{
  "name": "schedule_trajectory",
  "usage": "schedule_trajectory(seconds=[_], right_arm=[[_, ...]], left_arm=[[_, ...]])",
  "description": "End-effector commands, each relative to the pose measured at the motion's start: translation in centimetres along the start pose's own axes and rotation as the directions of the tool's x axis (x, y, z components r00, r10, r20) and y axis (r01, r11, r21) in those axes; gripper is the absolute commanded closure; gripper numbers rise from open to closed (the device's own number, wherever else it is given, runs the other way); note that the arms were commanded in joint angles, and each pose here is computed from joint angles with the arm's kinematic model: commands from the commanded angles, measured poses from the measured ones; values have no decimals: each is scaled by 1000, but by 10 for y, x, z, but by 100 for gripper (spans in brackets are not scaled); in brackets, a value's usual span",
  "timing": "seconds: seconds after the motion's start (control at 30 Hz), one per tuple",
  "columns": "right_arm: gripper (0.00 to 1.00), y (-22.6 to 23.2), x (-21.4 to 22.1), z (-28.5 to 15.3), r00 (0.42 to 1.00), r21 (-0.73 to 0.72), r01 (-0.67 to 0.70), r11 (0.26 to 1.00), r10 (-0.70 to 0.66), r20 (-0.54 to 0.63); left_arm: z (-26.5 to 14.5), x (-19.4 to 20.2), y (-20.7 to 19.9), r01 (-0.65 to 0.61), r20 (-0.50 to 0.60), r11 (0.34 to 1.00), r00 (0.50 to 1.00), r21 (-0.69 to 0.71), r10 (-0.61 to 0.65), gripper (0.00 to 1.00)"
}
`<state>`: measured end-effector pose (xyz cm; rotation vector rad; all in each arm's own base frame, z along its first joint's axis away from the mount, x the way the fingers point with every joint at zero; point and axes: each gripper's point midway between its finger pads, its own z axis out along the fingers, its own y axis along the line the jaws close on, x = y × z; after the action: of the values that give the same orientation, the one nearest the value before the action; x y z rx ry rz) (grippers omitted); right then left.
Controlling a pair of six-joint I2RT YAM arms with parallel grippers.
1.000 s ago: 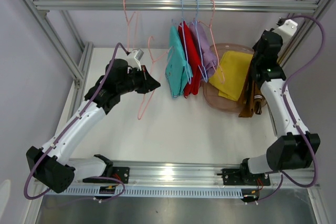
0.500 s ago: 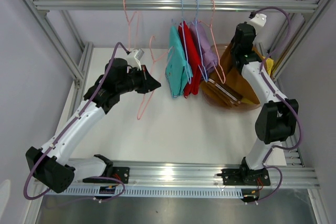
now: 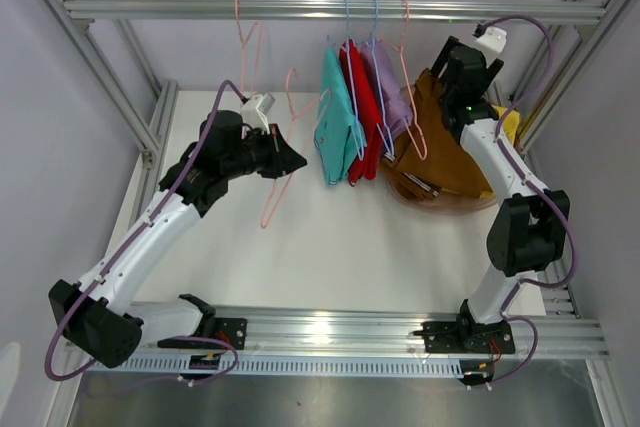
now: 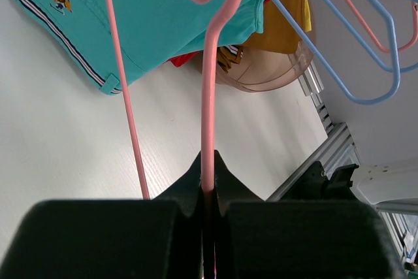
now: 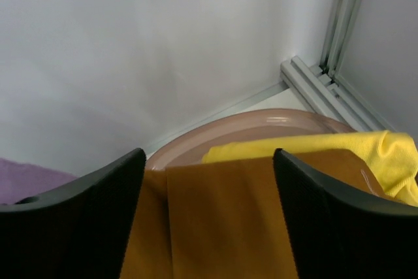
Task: Remove the trousers from the hanger
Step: Place the trousers in the bin.
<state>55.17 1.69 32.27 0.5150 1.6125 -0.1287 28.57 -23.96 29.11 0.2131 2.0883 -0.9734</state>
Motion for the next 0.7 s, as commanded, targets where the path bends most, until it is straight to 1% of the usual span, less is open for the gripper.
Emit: schedule_trajectory(seconds=[0.0,0.03,0.07,0.1,0.13,0.17,0.2,0.27,0.3,0.37,0.4,0.43,0.47,0.5,0.53,0.57,0.6,0.67], right_arm=[[19,-1,-58,-32,991,-66,-66,996,73,111],[23,-2,-54,-36,991,-79,-74,994,82,104],[38,-7,-39,-38,993,-75,-67,995,74,90],[48,-8,-42,-46,991,-85,-81,993,89,99],[65,-9,-37,-48,990,-92,-97,991,105,93],[72,-12,-19,-49,994,-92,-90,992,95,60],[77,-12,-12,-51,994,-95,-97,991,102,47],[83,-11,11,-50,994,-107,-108,988,108,-2],[83,-14,41,-47,995,-96,-90,991,85,-53],[87,-9,73,-44,991,-109,-93,990,81,-106],[87,-10,95,-42,987,-107,-80,991,64,-145],[87,-12,128,-34,978,-95,-52,994,32,-206],[87,-11,147,-31,968,-99,-38,994,12,-252],[87,-12,165,-27,955,-89,-35,995,7,-297],[86,-4,167,-18,946,-95,-48,994,15,-323],[86,-17,214,-18,889,-59,7,998,-34,-456],[85,-17,227,-16,865,-52,-6,999,-21,-502],[85,-18,242,-17,832,-44,8,999,-31,-553]], left_arm=[[-13,-20,-26,-70,60,995,996,74,65,100],[-14,-20,-26,-69,62,995,996,74,64,100],[-14,-21,-26,-69,64,995,996,73,64,100],[-14,-21,-27,-70,66,995,996,75,65,99],[-13,-19,-26,-67,59,995,996,77,62,100],[-14,-21,-27,-68,62,995,996,79,63,100],[-14,-20,-28,-67,61,994,996,82,62,99],[-14,-20,-28,-67,60,994,996,83,62,100],[-14,-21,-28,-68,61,994,996,85,63,100],[-15,-21,-29,-68,63,994,996,86,62,99],[-15,-21,-28,-69,65,994,996,84,63,100],[-15,-21,-29,-70,65,994,996,86,64,100],[-15,-21,-29,-68,64,994,996,85,62,100],[-14,-20,-28,-68,61,994,996,85,63,100],[-15,-21,-29,-68,63,994,996,86,62,100],[-15,-20,-28,-69,61,994,996,85,64,100],[-15,-20,-29,-71,60,994,996,86,66,100],[-16,-21,-29,-72,64,994,996,86,66,99]])
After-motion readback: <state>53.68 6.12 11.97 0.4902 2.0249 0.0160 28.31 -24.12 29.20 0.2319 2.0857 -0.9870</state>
